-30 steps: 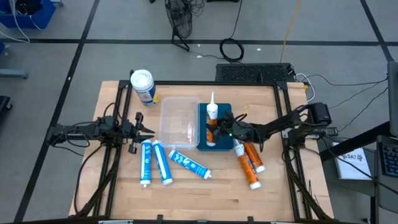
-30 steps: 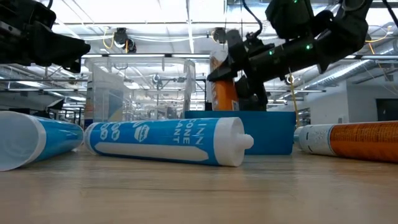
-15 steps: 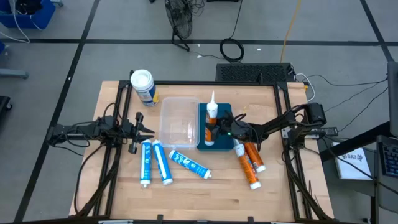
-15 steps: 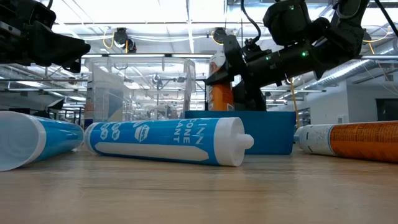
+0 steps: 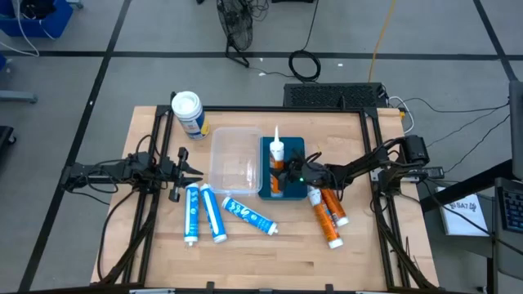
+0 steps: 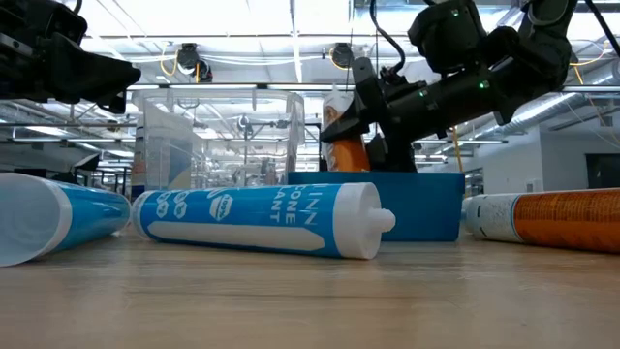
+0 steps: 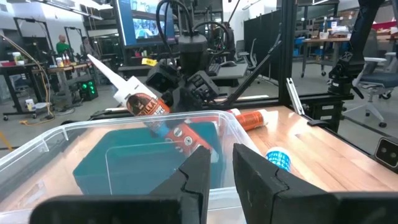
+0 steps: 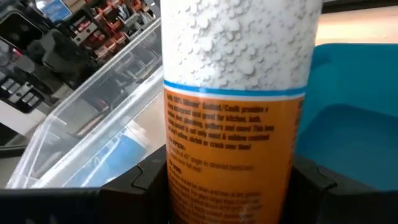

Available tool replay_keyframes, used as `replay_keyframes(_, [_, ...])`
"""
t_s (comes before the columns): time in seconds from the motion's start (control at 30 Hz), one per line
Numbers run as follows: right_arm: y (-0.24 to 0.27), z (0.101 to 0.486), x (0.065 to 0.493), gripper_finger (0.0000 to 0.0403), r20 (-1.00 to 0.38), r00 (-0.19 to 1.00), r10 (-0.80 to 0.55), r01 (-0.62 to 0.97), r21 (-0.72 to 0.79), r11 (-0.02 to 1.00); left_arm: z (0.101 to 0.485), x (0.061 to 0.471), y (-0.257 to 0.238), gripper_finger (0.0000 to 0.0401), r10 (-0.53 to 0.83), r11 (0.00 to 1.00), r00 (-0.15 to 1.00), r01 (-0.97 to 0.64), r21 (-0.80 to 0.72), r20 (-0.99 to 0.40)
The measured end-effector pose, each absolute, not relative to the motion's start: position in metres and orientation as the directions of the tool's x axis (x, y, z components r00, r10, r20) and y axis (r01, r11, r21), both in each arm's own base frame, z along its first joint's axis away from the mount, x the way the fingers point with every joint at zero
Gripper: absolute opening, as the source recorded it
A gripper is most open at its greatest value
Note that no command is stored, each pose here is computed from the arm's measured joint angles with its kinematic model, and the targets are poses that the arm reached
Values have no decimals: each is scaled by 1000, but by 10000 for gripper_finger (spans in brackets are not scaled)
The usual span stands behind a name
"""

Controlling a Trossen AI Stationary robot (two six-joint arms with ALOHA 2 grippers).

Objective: Pick & place silicon tubes, Sealant and Lysol wipes
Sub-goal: Put the right orange sealant into the blue bin

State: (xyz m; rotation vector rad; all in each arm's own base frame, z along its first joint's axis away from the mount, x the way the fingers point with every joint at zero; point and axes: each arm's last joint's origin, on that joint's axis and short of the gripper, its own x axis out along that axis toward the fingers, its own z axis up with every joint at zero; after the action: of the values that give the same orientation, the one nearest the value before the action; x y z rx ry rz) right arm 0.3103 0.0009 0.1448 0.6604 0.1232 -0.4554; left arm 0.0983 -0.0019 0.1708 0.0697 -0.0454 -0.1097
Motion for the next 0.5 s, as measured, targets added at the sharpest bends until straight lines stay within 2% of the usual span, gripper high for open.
replay_keyframes(0.23, [-6,138,308,199,-328,861,-389,508,495,705,171,98,-2,76,-111,992,993,108,72,41])
replay_keyframes(0.4, [-5,139,308,199,-324,865,-384,497,439,748,171,98,-2,76,-111,992,993,108,72,42])
replay_keyframes(0.43, [-5,139,308,205,-319,867,-383,494,438,751,171,98,-2,76,-111,992,993,108,72,41])
replay_keyframes(0.5, [-5,139,309,244,-311,870,-383,488,428,761,171,98,-2,76,-111,992,993,108,72,41])
